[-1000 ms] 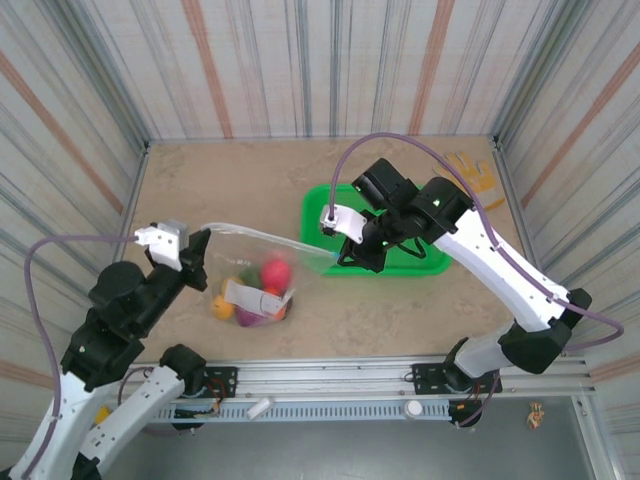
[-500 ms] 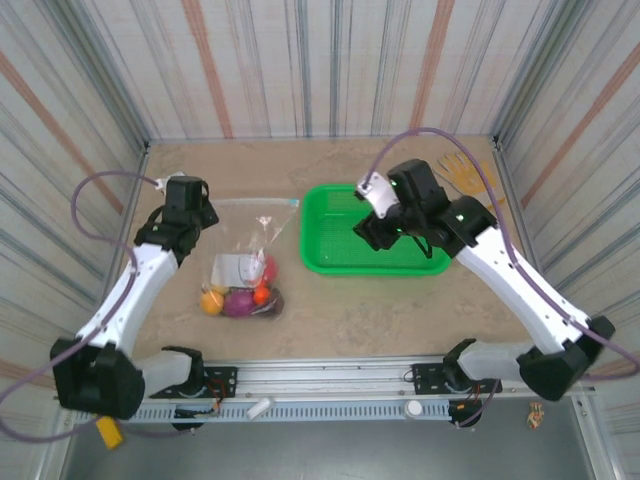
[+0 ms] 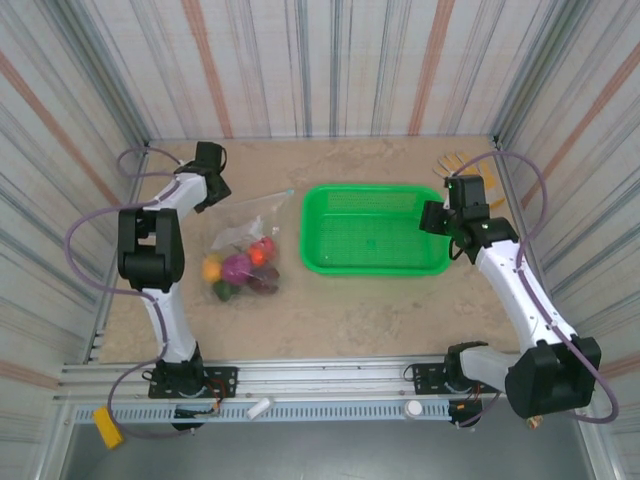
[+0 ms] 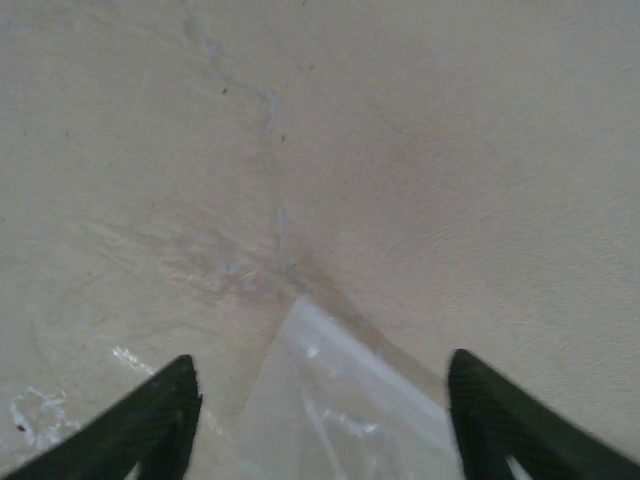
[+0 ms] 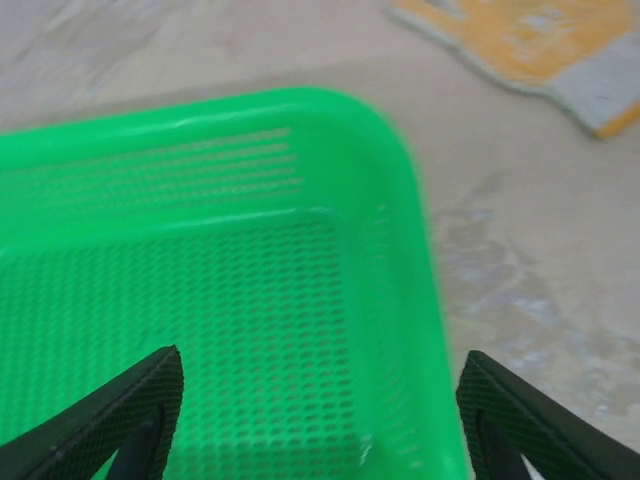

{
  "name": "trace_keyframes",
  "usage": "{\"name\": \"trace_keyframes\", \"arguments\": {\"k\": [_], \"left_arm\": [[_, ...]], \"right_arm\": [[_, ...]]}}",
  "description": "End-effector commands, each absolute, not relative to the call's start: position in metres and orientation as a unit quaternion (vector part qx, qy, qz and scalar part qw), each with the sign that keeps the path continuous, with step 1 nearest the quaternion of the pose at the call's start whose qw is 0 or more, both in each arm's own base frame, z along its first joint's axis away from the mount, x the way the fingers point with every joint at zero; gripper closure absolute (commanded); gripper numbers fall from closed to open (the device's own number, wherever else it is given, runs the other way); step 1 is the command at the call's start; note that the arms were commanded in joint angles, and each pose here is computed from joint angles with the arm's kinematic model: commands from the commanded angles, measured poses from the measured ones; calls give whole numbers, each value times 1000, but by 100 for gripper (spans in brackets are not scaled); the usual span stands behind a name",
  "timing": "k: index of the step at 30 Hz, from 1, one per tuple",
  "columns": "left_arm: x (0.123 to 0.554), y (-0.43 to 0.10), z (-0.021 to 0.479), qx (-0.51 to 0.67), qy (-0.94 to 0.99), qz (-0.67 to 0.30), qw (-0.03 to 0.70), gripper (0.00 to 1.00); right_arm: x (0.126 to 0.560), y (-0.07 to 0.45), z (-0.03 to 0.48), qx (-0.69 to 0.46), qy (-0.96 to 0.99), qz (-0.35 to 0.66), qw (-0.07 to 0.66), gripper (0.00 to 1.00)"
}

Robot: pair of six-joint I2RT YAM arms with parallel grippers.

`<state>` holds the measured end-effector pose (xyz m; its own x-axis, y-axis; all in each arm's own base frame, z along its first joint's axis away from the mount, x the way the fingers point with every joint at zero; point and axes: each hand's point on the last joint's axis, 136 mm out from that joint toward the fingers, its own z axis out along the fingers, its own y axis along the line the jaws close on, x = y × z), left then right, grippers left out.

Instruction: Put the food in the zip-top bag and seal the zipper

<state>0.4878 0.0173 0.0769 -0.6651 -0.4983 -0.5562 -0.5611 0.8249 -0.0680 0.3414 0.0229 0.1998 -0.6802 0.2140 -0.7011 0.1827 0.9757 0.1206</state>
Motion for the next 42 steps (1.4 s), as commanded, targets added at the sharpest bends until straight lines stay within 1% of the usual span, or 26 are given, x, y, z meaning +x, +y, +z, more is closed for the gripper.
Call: {"name": "trace_keyframes", "arguments": {"k": [1, 2, 3, 6, 8, 10, 12, 14, 15, 16, 17, 18, 19, 21, 22, 24, 26, 29, 30, 34, 37, 39, 42], "left_arm": [[485, 17, 131, -264, 892, 30, 366, 16], [479, 18, 146, -256, 886, 36, 386, 2], [473, 19, 162, -250, 879, 43, 404, 2], [454, 9, 209, -217, 859, 31, 463, 2], [446, -9, 235, -162, 852, -5, 497, 1], [434, -19, 256, -122, 840, -30, 528, 1], [420, -12, 265, -133, 828, -17, 545, 1], [410, -3, 267, -135, 823, 6, 551, 1], [407, 0, 266, -131, 823, 20, 553, 1], [404, 4, 261, -121, 824, 37, 553, 1], [401, 7, 254, -112, 826, 52, 551, 1], [400, 8, 247, -101, 829, 56, 548, 1], [401, 1, 237, -58, 833, 41, 549, 1], [404, -13, 212, -1, 829, -4, 559, 1], [402, -17, 203, 16, 823, -27, 568, 2], [395, -14, 188, 11, 820, -62, 570, 1], [390, 2, 169, -5, 832, -44, 553, 1], [381, 26, 147, -10, 852, 21, 523, 1], [379, 32, 142, -22, 851, 32, 524, 1], [371, 35, 129, -55, 828, 7, 558, 2], [373, 33, 119, -48, 822, 0, 568, 1], [375, 30, 118, -45, 826, -25, 562, 2], [377, 22, 115, -31, 811, -43, 583, 1]], "right_arm": [[356, -11, 204, 197, 887, -22, 417, 17], [358, -20, 203, 210, 884, -36, 417, 10], [361, -29, 202, 217, 880, -56, 418, 0], [365, -59, 196, 239, 869, -123, 416, 1], [365, -79, 184, 254, 866, -144, 405, 0], [364, -93, 170, 241, 870, -169, 395, 1], [361, -104, 151, 208, 882, -201, 373, 2], [357, -110, 132, 174, 890, -224, 358, 0], [358, -103, 123, 154, 897, -200, 363, 0], [365, -85, 113, 109, 908, -148, 378, 7], [369, -64, 107, 63, 912, -96, 393, 9], [373, -48, 109, 25, 914, -64, 401, 10], [375, -36, 107, -5, 917, -45, 397, 10], [379, -23, 108, -14, 911, -7, 411, 8], [381, -13, 112, -21, 903, 31, 427, 0], [384, 2, 113, -32, 898, 74, 432, 1], [384, 16, 108, -38, 894, 117, 430, 1], [386, 23, 106, -40, 882, 132, 451, 1], [387, 24, 107, -41, 877, 131, 461, 1], [391, 16, 103, -27, 867, 117, 484, 1], [392, 14, 96, -26, 865, 119, 487, 1], [395, 9, 95, -16, 861, 110, 496, 1], [399, 0, 97, 4, 853, 102, 511, 1]]}}
